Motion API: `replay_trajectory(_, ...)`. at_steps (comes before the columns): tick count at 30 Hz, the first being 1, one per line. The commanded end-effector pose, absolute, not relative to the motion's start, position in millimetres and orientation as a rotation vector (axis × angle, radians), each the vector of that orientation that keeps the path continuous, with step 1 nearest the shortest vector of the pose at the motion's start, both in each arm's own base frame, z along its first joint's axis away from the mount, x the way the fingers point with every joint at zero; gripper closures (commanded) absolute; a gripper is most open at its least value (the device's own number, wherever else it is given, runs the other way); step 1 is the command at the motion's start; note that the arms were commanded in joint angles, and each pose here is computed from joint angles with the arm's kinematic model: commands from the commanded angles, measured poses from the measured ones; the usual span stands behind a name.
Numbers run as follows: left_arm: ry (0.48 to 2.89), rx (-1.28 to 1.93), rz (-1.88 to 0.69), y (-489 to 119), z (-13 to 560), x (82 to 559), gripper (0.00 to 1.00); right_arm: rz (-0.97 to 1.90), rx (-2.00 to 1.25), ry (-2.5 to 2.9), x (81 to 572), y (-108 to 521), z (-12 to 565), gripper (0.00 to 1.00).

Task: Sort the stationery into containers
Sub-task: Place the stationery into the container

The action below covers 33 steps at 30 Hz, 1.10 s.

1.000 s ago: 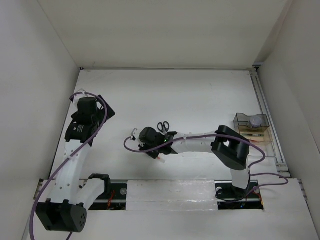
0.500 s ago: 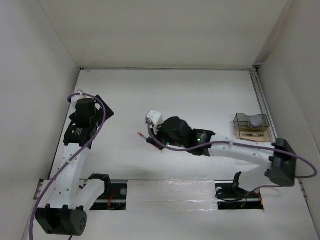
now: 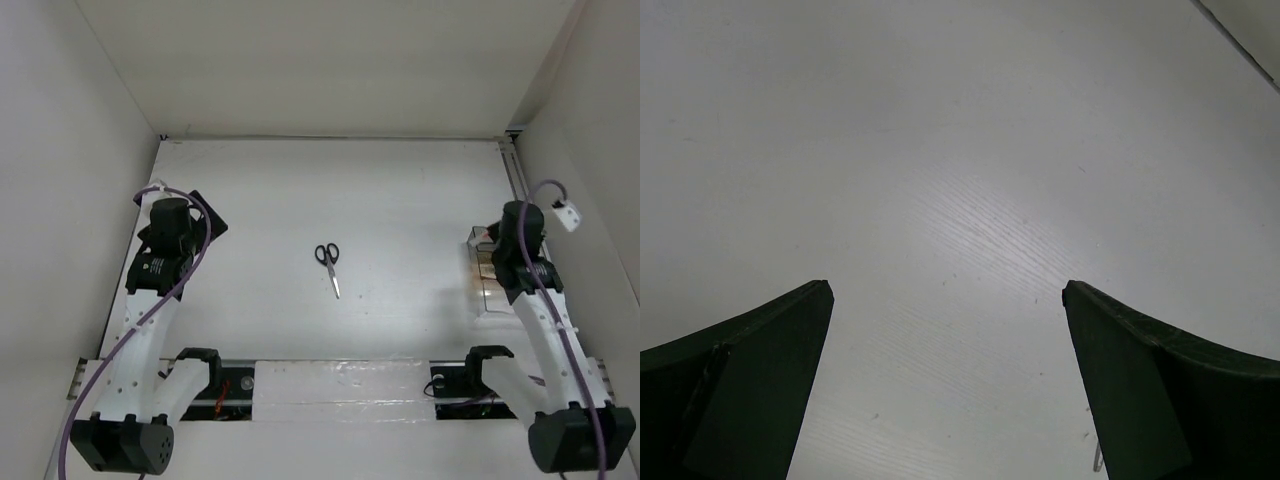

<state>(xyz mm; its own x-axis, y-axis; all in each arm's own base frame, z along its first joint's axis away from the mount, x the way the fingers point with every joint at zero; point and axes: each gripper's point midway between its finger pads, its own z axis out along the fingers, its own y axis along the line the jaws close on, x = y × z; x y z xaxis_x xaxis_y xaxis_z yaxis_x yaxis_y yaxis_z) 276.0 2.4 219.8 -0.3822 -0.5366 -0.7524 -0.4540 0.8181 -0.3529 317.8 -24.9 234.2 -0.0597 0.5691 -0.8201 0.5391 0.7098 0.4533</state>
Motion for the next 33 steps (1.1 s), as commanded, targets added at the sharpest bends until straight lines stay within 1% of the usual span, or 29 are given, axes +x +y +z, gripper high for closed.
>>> replay_trajectory(1, 1.993, -0.725, -0.134, 1.7, 231.4, 278.8, 0.0, 0.02, 1.231, 1.579, 283.1, -72.9, 212.7, 1.0)
replay_trajectory(2, 1.993, -0.725, -0.134, 1.7, 231.4, 278.8, 0.0, -0.006, 1.328, 1.537, 271.9, -96.2, 204.7, 1.0)
replay_trajectory(5, 1.975, -0.722, -0.141, 1.9, 236.1, 276.6, 0.0, 0.011, 1.478, 1.429, 251.2, -120.5, 191.6, 1.0)
replay_trajectory(9, 1.975, -0.722, -0.141, 2.0, 234.5, 274.8, 0.0, 0.026, 1.488, 1.377, 248.8, -129.0, 186.4, 1.0)
replay_trajectory(10, 1.975, -0.722, -0.141, 2.0, 234.5, 274.8, 0.0, 0.003, 1.512, 1.4, 252.1, -133.0, 176.3, 1.0)
replay_trajectory(15, 1.962, -0.715, -0.158, 0.3, 238.6, 275.2, 0.0, 0.002, 1.569, 1.471, 270.8, -138.2, 151.0, 1.0)
replay_trajectory(25, 1.982, -0.697, -0.168, -2.9, 235.5, 276.4, 0.0, 0.005, 1.618, 1.36, 260.7, -144.2, 149.6, 1.0)
replay_trajectory(31, 1.974, -0.696, -0.172, -3.1, 237.3, 277.9, 0.0, -0.066, 1.693, 1.435, 257.3, -147.4, 115.8, 1.0)
replay_trajectory(33, 1.965, -0.694, -0.175, -3.0, 239.7, 276.7, 0.0, -0.08, 1.707, 1.431, 256.6, -149.0, 112.4, 1.0)
